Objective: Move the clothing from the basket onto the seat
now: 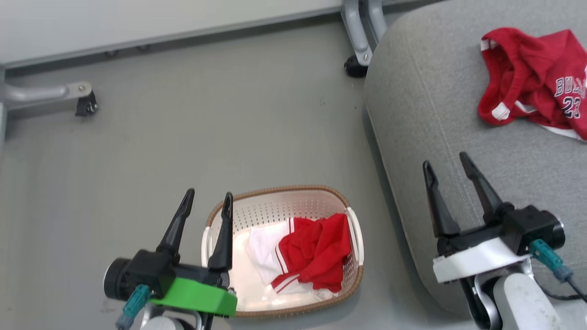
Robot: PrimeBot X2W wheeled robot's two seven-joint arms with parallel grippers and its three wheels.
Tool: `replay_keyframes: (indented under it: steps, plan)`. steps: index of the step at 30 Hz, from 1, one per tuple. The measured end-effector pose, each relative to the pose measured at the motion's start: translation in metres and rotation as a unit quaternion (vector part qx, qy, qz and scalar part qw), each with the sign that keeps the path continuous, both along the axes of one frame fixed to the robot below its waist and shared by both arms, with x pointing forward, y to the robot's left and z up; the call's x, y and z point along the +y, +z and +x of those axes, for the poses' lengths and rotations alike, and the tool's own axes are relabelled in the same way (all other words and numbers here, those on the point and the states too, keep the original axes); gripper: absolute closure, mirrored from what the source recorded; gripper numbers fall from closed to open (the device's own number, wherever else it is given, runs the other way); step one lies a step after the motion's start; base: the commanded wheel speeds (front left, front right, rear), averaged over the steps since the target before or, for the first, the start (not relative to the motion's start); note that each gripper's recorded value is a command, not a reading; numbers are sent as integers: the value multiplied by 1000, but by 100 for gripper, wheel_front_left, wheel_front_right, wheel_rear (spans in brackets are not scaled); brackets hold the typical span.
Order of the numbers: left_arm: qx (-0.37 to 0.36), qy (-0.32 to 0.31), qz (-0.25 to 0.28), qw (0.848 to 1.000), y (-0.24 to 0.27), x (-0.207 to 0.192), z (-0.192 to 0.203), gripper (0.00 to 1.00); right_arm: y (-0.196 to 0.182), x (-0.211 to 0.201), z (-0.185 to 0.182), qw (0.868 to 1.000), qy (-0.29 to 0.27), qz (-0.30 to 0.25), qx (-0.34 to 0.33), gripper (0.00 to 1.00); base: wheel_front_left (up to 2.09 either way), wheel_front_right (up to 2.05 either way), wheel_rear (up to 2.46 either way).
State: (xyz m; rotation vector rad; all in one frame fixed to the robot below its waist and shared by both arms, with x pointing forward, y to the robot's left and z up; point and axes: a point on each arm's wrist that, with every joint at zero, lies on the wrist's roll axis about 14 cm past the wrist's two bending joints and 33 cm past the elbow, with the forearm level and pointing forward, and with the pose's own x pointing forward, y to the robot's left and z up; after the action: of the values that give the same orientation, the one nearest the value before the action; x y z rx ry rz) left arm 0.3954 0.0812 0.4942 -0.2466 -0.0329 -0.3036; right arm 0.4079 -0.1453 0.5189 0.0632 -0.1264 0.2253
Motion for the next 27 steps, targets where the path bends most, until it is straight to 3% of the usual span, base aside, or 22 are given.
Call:
replay_keyframes:
  steps: [12,27]
  plan:
    - [-24,59,-9,998,23,31,-40,0,14,2,-45,1000,-6,7,-15,0,0,0,0]
    - [-18,72,-14,997,20,41,-54,0,14,-4,-61,1000,-18,12,-16,0,0,0,0]
